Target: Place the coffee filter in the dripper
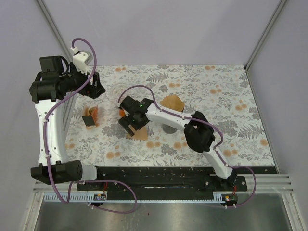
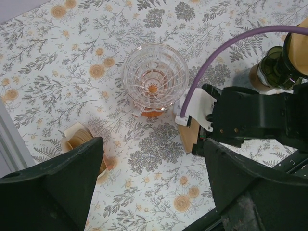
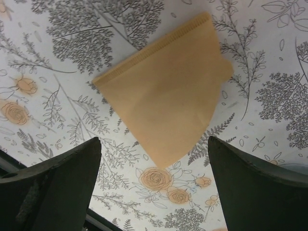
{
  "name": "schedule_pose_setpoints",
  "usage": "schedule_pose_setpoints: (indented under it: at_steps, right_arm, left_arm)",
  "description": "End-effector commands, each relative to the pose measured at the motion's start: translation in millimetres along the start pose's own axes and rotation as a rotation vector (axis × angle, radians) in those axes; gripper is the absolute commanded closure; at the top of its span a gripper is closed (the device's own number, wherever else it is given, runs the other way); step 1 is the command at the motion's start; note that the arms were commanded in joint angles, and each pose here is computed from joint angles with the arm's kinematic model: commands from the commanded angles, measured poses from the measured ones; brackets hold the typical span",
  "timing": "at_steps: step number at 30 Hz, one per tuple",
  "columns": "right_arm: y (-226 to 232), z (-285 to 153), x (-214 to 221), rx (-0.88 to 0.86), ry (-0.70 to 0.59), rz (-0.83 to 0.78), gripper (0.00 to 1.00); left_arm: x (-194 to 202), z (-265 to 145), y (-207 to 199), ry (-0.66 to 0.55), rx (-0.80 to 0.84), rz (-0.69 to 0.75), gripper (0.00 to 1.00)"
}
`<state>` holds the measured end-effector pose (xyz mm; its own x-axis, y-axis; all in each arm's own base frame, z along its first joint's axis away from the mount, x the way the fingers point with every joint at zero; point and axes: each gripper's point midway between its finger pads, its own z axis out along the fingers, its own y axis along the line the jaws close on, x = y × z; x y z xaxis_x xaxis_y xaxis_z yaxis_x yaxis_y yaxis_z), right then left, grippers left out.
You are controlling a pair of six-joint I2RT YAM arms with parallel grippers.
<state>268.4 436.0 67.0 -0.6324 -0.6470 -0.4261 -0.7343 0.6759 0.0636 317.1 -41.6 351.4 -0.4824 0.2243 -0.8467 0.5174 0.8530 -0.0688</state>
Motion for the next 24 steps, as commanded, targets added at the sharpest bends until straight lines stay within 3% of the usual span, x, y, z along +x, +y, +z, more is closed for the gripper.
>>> schedule_pose_setpoints:
  at_steps: [1,5,9,17,24]
  right_arm:
    - [-21.9,12.0,-16.6,0.001,-0.026,0.071,0.01]
    - [-27.3,30.6,-5.4,-0.016,0.017,0.096,0.01]
    - [-23.8,39.9,0.3,-0.056,0.035,0.098,0.13]
    - [-17.0,39.2,7.2,-0.093,0.033,0.125,0.48]
    - [-12.1,28.6,12.2,-0.122,0.035,0.117,0.93]
  left_arm:
    - [-17.0,-7.8,-5.5,-0.065,0.017,0.009,0.12]
    - [-15.1,-8.6,-4.4,-0.058,0.01,0.013,0.12]
    - [-13.7,-6.2,-6.2,-0.056,0.029,0.002,0.12]
    - [-14.8,-8.2,-5.0,-0.059,0.023,0.004,0.12]
    - [-14.3,-7.1,-5.3,-0.058,0.03,0.001,0.12]
